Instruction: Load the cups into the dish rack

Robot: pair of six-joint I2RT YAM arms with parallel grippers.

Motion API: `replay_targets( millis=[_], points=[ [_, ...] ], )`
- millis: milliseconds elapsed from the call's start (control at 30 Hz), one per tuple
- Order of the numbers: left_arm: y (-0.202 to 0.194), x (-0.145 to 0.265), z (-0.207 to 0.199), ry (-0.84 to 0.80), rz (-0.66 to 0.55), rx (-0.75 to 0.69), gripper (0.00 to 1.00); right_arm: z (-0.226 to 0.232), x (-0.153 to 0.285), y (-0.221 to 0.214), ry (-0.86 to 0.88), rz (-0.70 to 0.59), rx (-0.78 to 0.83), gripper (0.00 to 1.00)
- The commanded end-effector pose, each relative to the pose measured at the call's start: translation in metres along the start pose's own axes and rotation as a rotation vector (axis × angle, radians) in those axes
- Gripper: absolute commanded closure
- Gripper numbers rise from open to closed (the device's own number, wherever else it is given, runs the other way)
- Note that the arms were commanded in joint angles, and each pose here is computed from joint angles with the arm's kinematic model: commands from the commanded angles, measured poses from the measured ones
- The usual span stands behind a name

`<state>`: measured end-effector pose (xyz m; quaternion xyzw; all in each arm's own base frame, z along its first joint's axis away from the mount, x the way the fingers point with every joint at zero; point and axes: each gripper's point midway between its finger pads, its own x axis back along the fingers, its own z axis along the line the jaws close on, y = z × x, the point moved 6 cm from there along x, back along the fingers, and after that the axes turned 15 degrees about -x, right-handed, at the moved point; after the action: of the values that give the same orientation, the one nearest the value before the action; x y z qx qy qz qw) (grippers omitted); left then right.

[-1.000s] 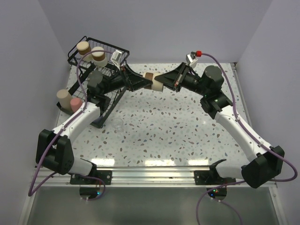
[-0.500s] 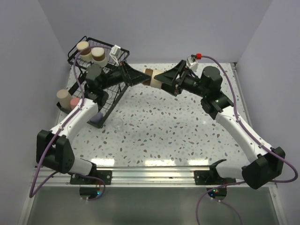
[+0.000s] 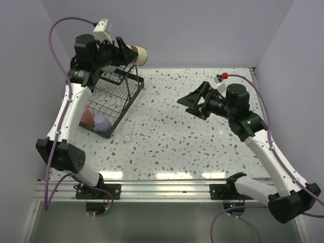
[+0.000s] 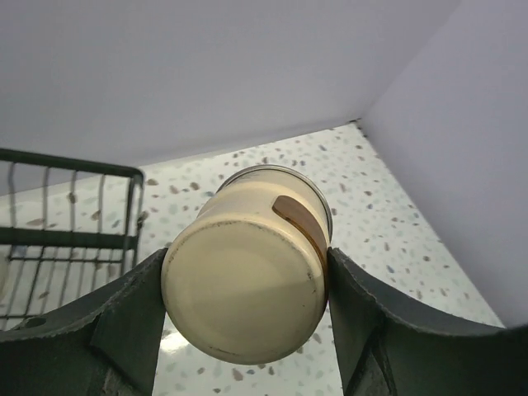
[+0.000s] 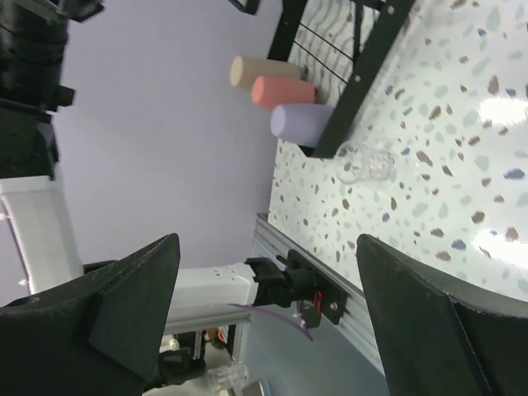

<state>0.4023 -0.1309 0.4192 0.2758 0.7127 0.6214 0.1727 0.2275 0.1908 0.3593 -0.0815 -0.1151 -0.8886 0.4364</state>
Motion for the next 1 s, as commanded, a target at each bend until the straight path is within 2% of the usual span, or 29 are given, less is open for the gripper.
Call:
replay_targets(
  millis=[0, 167, 400, 667, 967],
  points=[
    [-0.009, 0.011, 0.035, 0.277, 0.117, -0.145, 1.00, -0.019, 0.007, -0.005, -0.052, -0.013, -0.011, 0.09],
    [0.004, 0.010, 0.065, 0.494, 0.138, -0.202, 1.00, -0.029, 0.006, -0.008, -0.079, -0.002, -0.024, 0.10],
    [0.013, -0.001, 0.087, 0.609, 0.146, -0.245, 1.00, -0.029, 0.004, -0.008, -0.094, 0.020, -0.013, 0.11],
    [0.000, -0.014, 0.102, 0.640, 0.196, -0.262, 1.00, -0.030, 0.004, -0.009, -0.119, 0.048, 0.004, 0.12],
    [-0.019, -0.024, 0.101, 0.590, 0.233, -0.254, 1.00, -0.029, -0.001, -0.007, -0.136, 0.069, 0.028, 0.13]
  ],
)
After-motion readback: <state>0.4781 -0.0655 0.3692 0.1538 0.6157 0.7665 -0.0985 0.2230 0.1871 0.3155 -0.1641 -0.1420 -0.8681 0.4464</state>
